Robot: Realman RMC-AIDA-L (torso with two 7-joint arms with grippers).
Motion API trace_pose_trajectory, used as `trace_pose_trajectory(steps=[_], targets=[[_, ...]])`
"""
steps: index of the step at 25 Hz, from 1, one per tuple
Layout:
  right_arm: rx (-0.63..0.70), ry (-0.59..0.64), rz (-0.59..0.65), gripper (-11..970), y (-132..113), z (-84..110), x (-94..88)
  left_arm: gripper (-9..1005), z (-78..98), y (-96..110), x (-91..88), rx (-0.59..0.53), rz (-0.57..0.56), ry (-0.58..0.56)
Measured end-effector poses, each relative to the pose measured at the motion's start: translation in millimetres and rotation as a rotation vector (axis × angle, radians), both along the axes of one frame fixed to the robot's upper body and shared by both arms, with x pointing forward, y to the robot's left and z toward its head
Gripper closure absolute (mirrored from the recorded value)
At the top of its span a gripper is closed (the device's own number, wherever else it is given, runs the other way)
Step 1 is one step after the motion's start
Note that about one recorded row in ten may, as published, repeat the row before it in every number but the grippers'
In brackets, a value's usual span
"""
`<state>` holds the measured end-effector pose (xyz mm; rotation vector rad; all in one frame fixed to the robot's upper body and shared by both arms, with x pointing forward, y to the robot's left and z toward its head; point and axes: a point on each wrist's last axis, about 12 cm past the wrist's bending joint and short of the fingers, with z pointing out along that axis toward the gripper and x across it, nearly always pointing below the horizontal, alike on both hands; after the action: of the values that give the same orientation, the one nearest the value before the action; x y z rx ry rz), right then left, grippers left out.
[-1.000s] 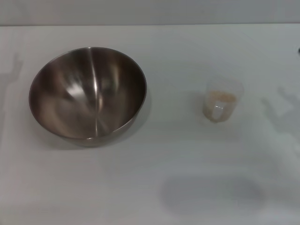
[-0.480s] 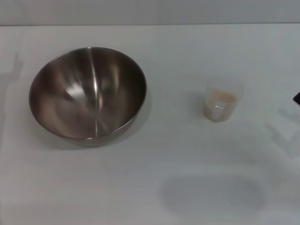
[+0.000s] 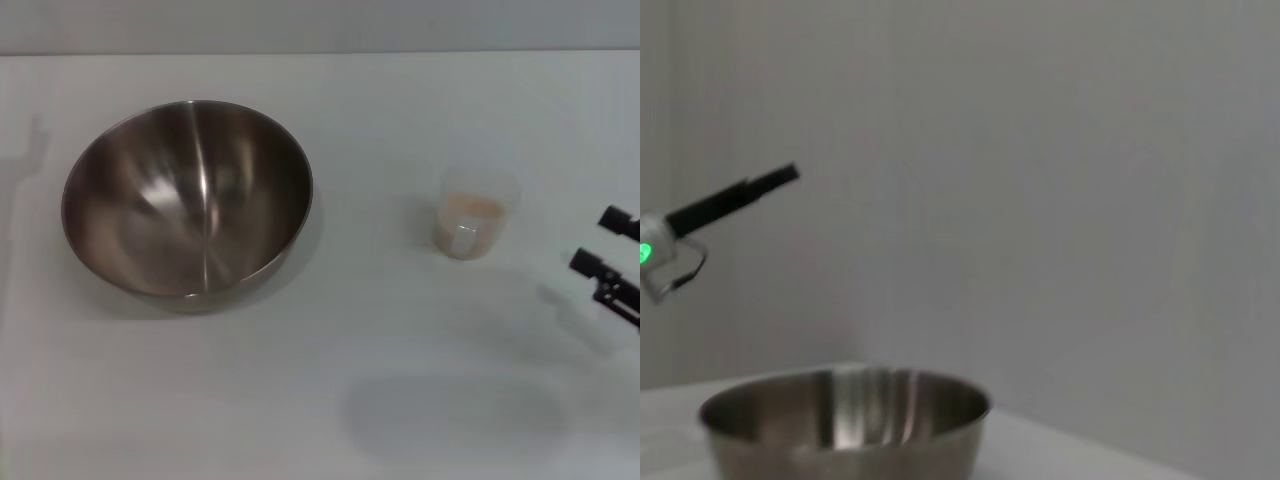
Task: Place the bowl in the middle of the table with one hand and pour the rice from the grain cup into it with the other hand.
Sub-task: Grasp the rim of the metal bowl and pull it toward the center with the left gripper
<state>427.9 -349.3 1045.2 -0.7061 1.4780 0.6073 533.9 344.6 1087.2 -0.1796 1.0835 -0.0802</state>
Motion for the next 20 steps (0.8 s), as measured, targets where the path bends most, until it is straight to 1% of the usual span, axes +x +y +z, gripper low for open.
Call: trace_pose_trajectory(steps=[6, 14, 20], targets=[[-0.056, 0.075, 0.055, 415, 9, -10.7, 6.8, 158, 0.5, 2, -5.7, 0.000, 0.005, -0.015], [-0.097, 0.108, 0.070, 416, 13, -13.9, 17.6, 158, 0.6, 5, -12.4, 0.003, 0.013, -0.038], [-0.152, 0.119, 0.102, 415, 18, -15.1, 30.8, 158, 0.9, 6, -13.8, 0.004, 0.015, -0.045]])
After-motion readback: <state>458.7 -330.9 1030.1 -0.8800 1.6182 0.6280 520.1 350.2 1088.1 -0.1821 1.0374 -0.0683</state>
